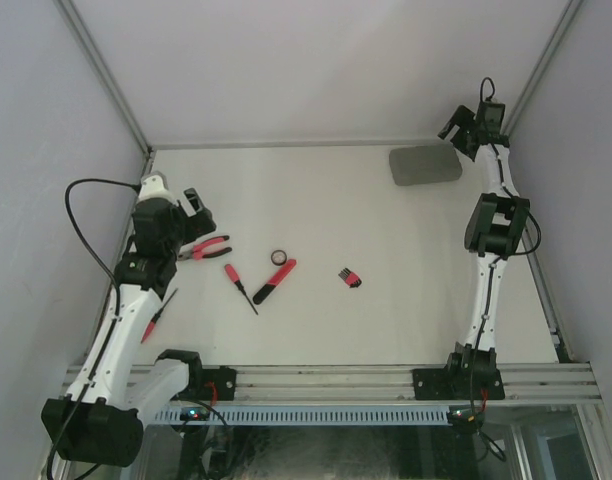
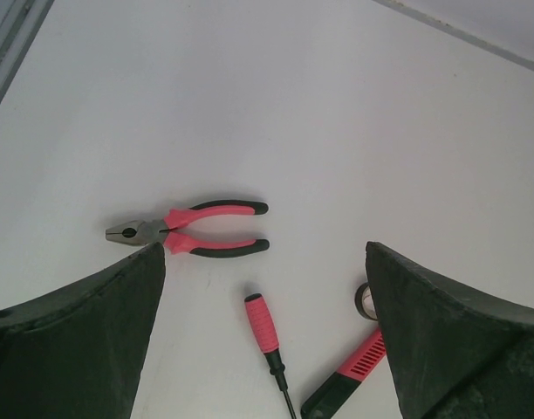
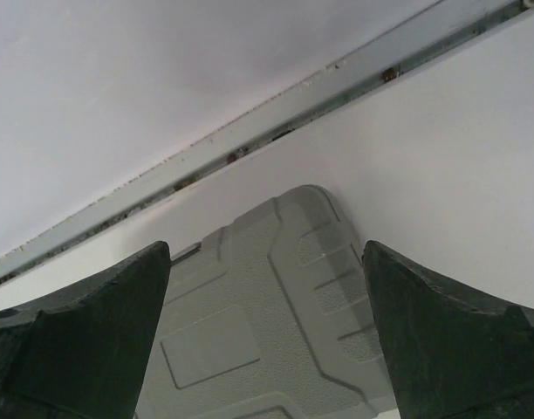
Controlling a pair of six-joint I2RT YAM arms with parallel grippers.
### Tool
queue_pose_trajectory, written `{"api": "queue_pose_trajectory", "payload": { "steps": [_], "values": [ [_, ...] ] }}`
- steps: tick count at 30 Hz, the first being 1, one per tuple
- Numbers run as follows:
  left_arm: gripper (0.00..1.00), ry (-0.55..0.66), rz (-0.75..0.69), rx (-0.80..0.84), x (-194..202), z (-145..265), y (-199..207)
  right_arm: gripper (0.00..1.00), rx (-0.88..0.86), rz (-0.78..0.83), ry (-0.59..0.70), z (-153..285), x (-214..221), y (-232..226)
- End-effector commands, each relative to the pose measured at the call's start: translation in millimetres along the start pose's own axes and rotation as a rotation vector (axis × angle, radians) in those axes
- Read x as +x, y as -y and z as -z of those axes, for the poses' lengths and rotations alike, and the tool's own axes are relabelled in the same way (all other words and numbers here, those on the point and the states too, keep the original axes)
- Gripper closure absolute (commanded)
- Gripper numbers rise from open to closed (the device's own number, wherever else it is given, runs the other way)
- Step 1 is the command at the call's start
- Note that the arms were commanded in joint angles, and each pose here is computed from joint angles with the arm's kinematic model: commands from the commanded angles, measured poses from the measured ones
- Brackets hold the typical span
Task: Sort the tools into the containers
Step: Move the storage box to the center of the board.
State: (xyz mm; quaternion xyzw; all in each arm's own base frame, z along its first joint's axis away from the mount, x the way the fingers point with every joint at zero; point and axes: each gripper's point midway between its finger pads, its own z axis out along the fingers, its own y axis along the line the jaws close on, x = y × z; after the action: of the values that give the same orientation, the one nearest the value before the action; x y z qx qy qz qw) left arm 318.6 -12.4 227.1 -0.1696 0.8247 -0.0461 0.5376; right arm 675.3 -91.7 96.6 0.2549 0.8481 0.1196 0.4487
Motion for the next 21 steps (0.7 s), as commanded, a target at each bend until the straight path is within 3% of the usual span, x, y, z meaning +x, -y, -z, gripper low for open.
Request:
{"api": "queue_pose_trajectory", "payload": {
  "steps": [1, 21],
  "values": [
    [0.00, 0.019, -0.009, 0.033, -7.3, -2.7, 6.6, 0.09, -0.048, -0.006, 0.035, 2.6, -13.0, -14.4],
    [0.00, -0.073, -0.025, -0.028, 6.5, -17.8, -0.2, 0.14, -0.001, 0.056, -0.150, -3.4, 42.7, 13.7]
  ]
}}
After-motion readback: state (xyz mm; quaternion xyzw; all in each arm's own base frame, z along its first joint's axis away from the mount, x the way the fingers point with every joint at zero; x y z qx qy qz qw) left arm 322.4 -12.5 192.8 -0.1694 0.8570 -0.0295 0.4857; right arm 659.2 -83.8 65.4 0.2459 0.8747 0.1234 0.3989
